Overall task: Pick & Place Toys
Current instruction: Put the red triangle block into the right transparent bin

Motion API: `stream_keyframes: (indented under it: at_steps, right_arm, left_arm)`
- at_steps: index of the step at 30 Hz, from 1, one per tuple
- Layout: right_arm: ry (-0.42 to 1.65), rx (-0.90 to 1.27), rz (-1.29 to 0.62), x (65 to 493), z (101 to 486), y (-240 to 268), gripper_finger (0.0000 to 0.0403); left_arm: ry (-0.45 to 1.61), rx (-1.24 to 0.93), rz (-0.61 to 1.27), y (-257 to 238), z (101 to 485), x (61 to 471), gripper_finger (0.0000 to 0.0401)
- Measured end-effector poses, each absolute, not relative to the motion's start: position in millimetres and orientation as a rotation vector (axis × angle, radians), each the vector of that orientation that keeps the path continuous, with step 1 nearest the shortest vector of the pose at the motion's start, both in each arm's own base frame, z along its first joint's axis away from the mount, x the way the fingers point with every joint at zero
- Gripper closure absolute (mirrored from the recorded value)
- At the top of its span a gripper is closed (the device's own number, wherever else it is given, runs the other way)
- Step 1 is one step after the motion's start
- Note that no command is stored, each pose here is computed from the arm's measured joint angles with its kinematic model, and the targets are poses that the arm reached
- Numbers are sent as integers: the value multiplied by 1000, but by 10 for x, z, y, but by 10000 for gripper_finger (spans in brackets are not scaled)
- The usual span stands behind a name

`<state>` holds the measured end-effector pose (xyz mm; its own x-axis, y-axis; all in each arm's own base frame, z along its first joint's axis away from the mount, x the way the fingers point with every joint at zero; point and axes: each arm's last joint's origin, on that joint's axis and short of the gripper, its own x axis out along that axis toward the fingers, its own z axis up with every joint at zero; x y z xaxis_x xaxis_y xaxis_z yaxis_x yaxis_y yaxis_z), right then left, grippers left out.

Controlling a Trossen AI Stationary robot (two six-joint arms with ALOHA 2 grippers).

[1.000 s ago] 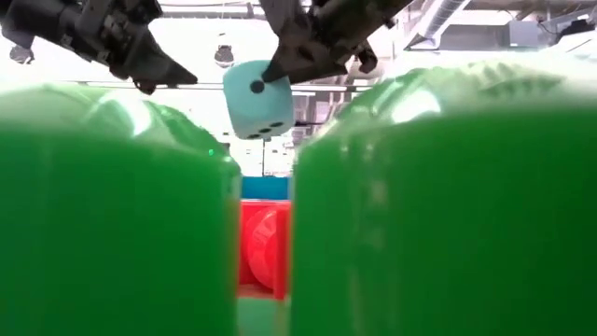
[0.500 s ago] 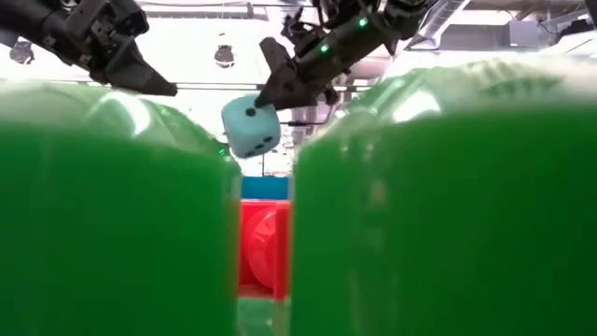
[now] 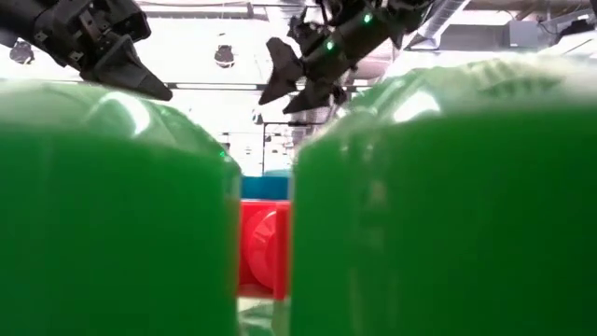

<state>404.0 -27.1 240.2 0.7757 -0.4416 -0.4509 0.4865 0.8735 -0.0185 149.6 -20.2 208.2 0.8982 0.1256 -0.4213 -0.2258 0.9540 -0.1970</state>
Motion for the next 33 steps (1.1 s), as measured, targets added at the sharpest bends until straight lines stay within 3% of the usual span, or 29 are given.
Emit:
stream_keyframes:
  at_steps: [6, 10, 19, 27, 33]
  right_arm:
    - [532, 17, -427, 3895, 2371, 641, 104]
    - [543, 8, -466, 3721, 2320, 1097, 104]
    - [480, 139, -649, 3438, 2244, 1460, 104]
    - [528, 160, -690, 3384, 2191, 1413, 104]
    - [533, 364, -805, 3266, 2123, 1389, 107]
  left_arm:
    - [393, -289, 31, -376, 1989, 1618, 401]
    - [372, -197, -18, -440, 1901, 1718, 401]
    - [325, 38, -39, -472, 1761, 1979, 390]
    - [277, 83, -74, -518, 1674, 2117, 306]
    - [239, -5, -63, -533, 1658, 2170, 221]
